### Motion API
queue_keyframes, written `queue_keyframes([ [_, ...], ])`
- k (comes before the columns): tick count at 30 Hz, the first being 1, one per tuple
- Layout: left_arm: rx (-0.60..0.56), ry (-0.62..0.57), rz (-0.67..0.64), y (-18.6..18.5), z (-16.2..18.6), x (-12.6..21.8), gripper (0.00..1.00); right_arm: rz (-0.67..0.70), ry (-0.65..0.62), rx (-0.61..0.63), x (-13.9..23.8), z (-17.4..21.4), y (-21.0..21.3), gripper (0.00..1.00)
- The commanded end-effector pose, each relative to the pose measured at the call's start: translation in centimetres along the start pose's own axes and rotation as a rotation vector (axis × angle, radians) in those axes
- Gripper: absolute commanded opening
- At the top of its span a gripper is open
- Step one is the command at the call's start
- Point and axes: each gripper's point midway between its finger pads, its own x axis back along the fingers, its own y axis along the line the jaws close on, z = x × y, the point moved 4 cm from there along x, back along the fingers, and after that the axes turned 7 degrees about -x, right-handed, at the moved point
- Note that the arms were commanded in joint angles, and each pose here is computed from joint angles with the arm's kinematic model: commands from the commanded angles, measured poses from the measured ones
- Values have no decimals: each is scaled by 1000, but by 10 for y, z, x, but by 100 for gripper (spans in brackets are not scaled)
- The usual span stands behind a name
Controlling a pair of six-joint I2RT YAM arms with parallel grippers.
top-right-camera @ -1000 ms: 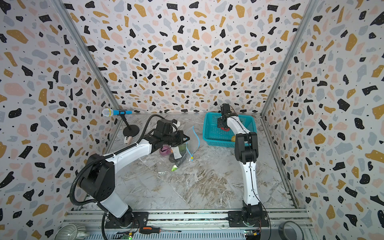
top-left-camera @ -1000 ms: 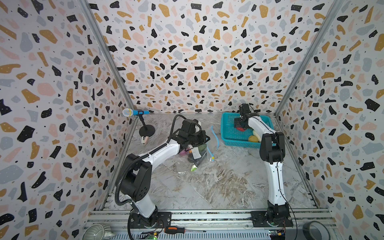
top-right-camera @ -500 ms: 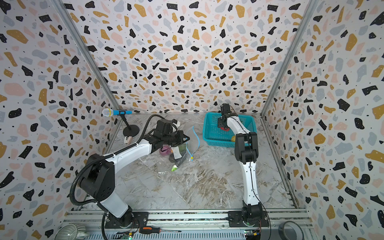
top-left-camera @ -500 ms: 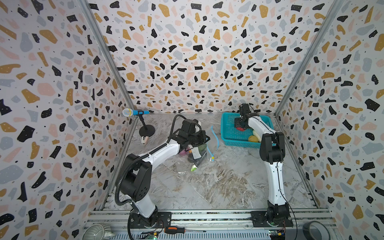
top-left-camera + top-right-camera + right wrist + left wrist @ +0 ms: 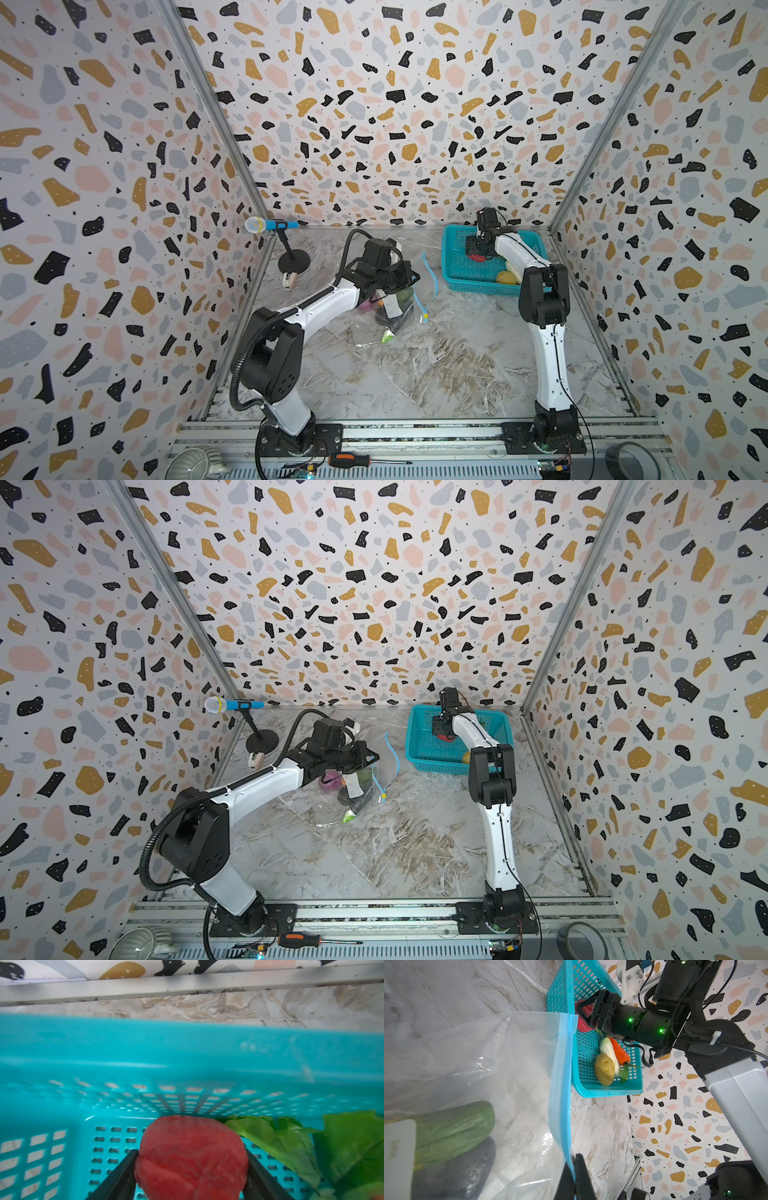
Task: Place the food in the zip-top bag and seal the zipper
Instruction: 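Lower the right gripper onto the red pepper and grasp it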
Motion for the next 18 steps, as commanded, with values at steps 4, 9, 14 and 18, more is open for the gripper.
queue_keyframes([
  [4,-7,-32,33,-4,-3,4,0,-79,-64,-26,45,-22,12,62],
  [9,-12,-32,38,-5,-2,6,0,-102,-69,-36,52,-22,15,62],
  [14,-13,-27,40,-5,0,6,0,-131,-63,-45,60,-20,18,62],
  [18,-17,-29,43,-6,-1,7,0,-161,-76,-53,75,-21,19,62],
])
